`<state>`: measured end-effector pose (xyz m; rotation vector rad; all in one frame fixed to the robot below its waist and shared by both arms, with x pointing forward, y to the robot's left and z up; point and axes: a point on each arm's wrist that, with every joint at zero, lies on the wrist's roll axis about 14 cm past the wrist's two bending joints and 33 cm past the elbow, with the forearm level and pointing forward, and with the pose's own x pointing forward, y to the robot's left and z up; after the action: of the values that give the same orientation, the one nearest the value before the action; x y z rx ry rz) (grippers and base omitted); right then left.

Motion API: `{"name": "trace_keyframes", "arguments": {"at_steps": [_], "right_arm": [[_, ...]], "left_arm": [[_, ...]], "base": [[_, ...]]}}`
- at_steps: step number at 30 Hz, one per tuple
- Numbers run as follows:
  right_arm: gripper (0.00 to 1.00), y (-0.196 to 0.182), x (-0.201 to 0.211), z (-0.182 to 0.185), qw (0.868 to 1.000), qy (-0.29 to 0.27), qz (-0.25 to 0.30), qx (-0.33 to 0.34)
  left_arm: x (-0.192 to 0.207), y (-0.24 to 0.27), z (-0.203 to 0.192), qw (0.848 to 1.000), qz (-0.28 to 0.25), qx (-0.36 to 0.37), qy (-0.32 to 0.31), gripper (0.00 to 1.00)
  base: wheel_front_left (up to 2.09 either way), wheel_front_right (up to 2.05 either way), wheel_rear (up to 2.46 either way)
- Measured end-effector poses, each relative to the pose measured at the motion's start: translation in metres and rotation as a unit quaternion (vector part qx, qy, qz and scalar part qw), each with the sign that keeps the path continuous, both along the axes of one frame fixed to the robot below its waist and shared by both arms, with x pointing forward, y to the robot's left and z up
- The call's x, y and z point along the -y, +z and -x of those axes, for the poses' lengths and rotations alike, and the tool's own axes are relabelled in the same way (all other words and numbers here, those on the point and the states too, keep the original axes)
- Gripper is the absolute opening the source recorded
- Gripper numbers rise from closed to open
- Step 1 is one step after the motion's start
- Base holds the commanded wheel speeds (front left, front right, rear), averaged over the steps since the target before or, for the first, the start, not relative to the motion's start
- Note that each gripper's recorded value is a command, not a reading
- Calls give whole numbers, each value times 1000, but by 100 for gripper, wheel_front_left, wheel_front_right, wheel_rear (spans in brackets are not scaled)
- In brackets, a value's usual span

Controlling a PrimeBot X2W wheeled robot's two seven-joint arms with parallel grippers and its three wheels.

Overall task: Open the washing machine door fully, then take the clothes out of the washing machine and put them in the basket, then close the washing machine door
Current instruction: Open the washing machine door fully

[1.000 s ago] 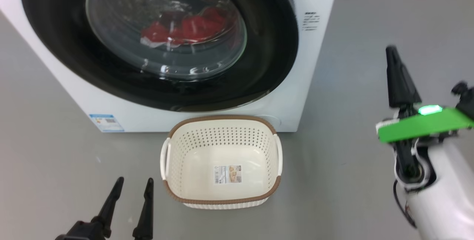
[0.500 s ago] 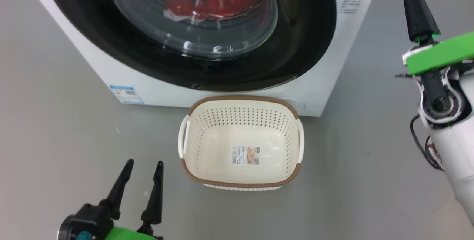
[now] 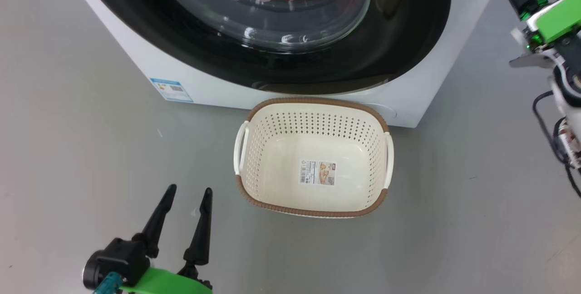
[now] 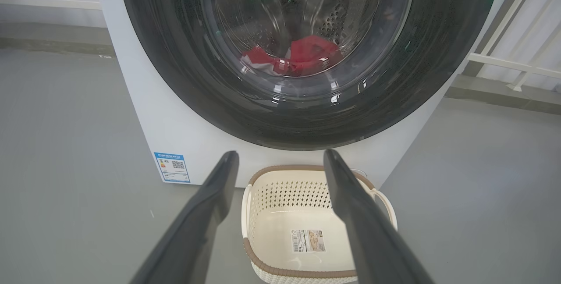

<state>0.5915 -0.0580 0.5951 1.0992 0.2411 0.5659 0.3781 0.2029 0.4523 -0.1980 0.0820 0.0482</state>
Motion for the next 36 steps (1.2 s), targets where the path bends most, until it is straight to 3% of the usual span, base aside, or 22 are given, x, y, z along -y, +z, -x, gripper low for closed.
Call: {"name": "trace_keyframes", "arguments": {"at_steps": [5, 15, 27, 36], "right_arm": [[0, -7, -5, -9, 998, 37, -25, -38], [0, -23, -22, -22, 989, 107, -24, -94], [0, -31, -39, -35, 982, 149, -16, -115], [0, -31, -47, -25, 975, 181, -4, -125]], "left_arm": [[-1, -4, -1, 1000, -1, -6, 2, 100], [0, -11, -6, 1000, -1, -16, -2, 100], [-2, -16, -12, 1000, 0, -23, 1, 100], [-2, -11, -14, 1000, 3, -15, 1, 100]], "base": [[0, 0, 0], [0, 0, 0], [0, 0, 0], [0, 0, 0]]}}
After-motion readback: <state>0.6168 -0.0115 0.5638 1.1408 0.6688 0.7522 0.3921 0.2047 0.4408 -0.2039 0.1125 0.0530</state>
